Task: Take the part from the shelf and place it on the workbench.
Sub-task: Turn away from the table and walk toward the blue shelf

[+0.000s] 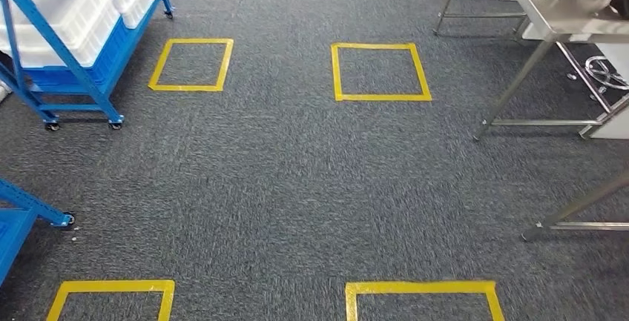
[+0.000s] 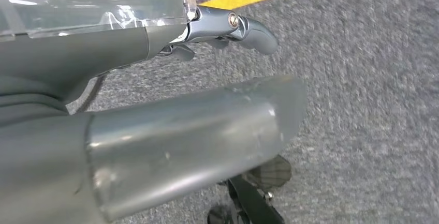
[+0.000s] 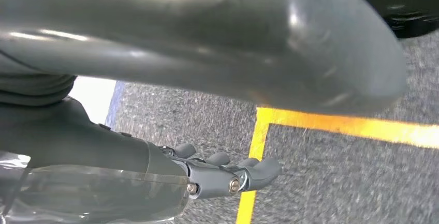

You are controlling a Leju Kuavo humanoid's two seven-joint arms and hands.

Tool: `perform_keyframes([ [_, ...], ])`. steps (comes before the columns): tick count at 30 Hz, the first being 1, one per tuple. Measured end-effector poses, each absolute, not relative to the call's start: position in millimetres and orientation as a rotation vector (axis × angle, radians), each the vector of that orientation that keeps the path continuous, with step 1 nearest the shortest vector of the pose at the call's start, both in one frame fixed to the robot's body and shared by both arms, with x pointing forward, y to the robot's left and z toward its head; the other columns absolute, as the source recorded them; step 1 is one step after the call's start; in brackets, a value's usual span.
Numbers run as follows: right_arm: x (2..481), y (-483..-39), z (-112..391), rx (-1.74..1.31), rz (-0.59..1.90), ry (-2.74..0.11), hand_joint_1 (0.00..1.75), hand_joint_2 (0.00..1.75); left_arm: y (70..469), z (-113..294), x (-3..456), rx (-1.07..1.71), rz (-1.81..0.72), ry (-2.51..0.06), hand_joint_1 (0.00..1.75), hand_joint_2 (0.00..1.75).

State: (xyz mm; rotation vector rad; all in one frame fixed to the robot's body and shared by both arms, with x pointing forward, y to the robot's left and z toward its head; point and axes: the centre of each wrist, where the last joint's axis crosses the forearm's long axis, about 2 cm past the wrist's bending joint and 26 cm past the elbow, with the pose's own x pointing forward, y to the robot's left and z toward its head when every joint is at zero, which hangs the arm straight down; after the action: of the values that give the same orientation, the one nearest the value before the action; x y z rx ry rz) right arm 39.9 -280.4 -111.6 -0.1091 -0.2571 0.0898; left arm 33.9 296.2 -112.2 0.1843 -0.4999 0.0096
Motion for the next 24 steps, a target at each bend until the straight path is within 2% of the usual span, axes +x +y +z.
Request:
perform_keyframes([
  [24, 34.0, -284.5, -112.3, -0.116, 0.084, -0.243, 0.0, 0.0, 287.6, -112.1, 34.0, 0.165, 0.011, -0.506, 0.0, 0.0],
])
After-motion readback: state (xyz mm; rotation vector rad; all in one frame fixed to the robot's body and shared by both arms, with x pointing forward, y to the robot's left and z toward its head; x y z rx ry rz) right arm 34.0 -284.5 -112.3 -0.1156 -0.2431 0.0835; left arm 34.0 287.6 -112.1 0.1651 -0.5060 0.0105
